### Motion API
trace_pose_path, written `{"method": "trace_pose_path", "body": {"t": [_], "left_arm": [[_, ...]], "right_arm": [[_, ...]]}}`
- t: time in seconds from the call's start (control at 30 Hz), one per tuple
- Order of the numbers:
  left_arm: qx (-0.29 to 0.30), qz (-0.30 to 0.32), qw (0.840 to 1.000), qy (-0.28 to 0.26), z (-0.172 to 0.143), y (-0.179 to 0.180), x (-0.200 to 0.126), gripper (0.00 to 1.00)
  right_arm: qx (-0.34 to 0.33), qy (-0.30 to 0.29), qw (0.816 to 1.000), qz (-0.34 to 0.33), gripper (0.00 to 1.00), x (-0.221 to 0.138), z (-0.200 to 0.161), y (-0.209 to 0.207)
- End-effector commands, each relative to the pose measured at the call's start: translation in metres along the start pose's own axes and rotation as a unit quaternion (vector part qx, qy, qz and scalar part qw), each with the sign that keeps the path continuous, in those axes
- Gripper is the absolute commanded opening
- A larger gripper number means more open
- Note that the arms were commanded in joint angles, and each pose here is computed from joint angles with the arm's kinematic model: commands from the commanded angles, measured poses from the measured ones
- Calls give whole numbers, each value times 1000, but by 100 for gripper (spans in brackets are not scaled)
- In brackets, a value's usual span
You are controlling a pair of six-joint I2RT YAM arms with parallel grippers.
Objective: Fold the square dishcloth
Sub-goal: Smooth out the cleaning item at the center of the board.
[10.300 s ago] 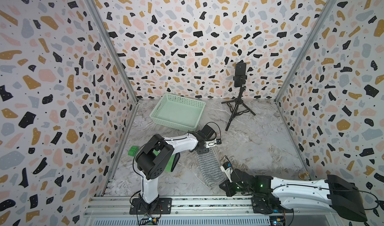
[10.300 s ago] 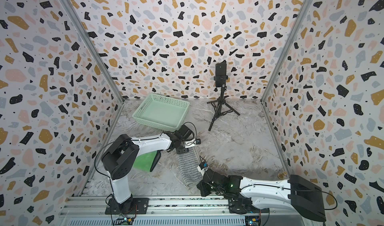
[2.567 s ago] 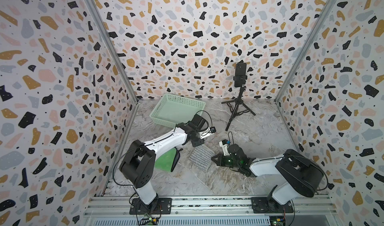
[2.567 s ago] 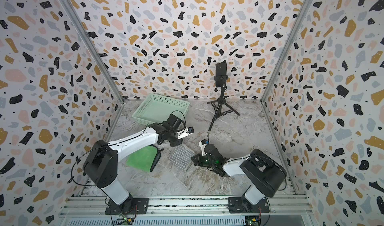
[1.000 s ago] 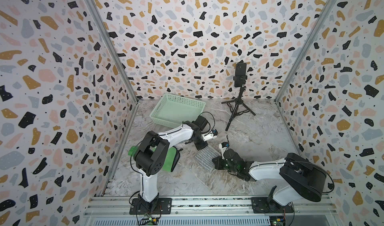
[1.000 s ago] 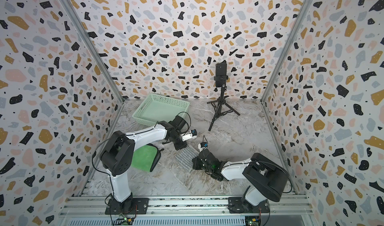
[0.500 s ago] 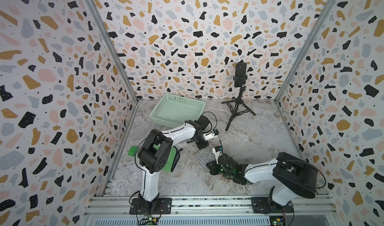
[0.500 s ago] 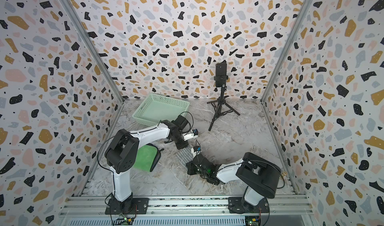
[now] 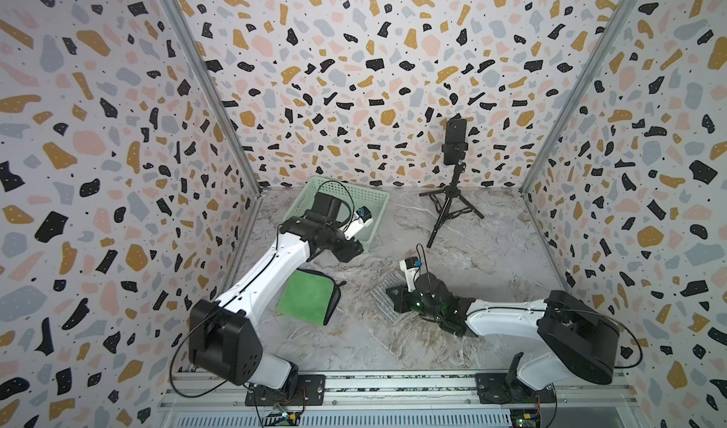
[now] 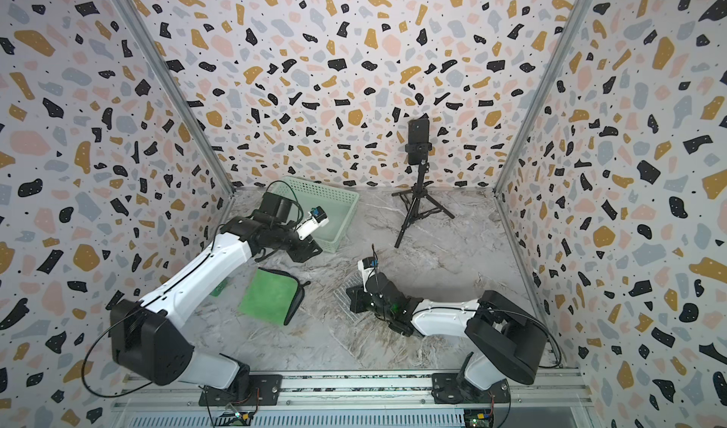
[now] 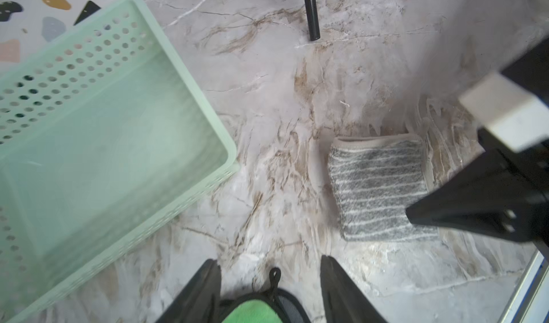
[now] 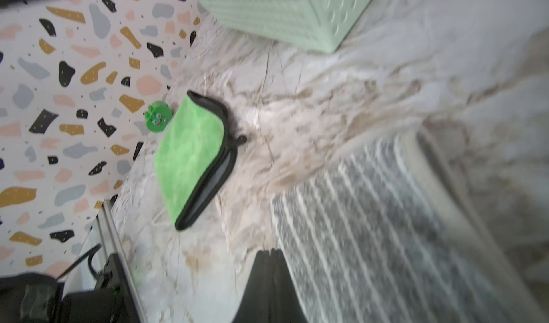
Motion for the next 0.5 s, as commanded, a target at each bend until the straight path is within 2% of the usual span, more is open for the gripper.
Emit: {"method": "trace_pose_path", "body": {"t": [0.0, 0.1, 0.27, 0.37, 0.47], "left_arm": [[-25, -47, 998, 28, -38, -23, -6, 62], [-36, -50, 998, 21, -56, -30, -18, 65], [-46, -66, 997, 20, -80, -41, -18, 66], [-50, -67, 996, 25, -89, -44, -16, 66], [-56, -62, 996, 13, -90, -46, -19, 66]], "right_arm": [[-19, 11, 999, -25, 0, 23, 13, -16], [-5, 7, 998, -56, 0, 44, 20, -48], [-22, 0, 995, -99, 0, 58, 16, -83], [-34, 2, 996, -83, 0, 59, 12, -83], [-47, 0, 998, -45, 0, 49, 18, -61]]}}
Point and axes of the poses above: each gripper's point midway between its finger pads, its own x axis out along the fingers, its own y axis along the line the jaws close on, z = x × y, the point moved 3 cm from there along -x, back along the fingers, and after that the axes turned 13 degrees about x, right-handed, at the moved point
